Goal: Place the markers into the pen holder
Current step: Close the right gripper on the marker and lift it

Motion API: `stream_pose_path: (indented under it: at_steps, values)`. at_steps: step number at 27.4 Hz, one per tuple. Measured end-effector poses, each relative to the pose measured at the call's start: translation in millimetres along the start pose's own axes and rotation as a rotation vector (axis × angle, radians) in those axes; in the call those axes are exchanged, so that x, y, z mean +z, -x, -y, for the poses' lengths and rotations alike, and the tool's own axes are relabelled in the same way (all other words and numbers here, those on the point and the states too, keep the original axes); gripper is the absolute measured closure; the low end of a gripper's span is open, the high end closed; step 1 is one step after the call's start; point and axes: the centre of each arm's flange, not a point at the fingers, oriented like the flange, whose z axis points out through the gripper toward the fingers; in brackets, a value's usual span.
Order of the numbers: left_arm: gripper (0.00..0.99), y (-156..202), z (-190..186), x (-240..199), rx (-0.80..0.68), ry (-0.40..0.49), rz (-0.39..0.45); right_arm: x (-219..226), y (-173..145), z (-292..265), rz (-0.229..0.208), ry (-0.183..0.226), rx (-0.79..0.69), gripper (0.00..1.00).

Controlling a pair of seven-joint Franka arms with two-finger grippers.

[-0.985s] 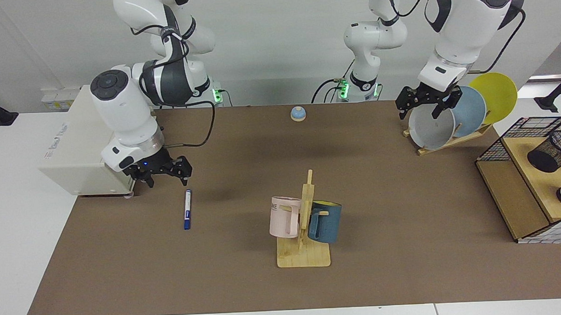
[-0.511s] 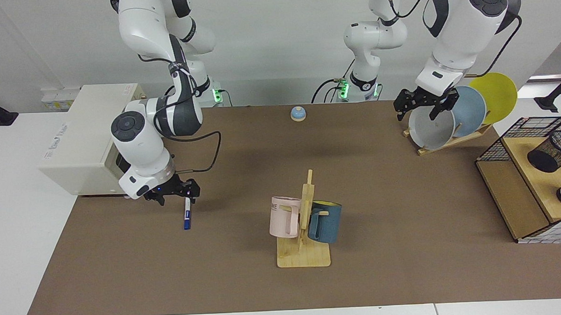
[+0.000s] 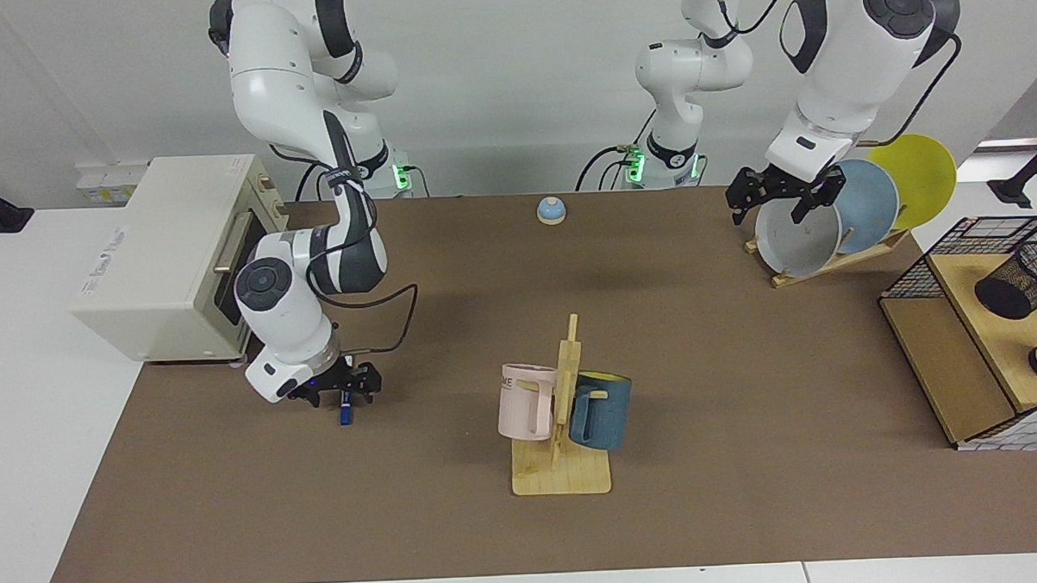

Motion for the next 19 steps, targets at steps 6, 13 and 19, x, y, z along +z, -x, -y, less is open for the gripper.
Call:
stream_pose_path:
  at_steps: [6, 13, 19]
  values:
    - [0.0, 0, 0, 2, 0.0, 0.0, 0.003, 4, -1, 0, -0.004, 0.0, -0.001, 0.01]
    - [0.0, 0, 0, 3, 0.0, 0.0, 0.006, 16, -2, -1, -0.006, 0.0, 0.0, 0.12]
    - [0.0, 0, 0, 3, 0.0, 0.0, 0.006, 15, -3, 0, -0.009, 0.0, 0.0, 0.5]
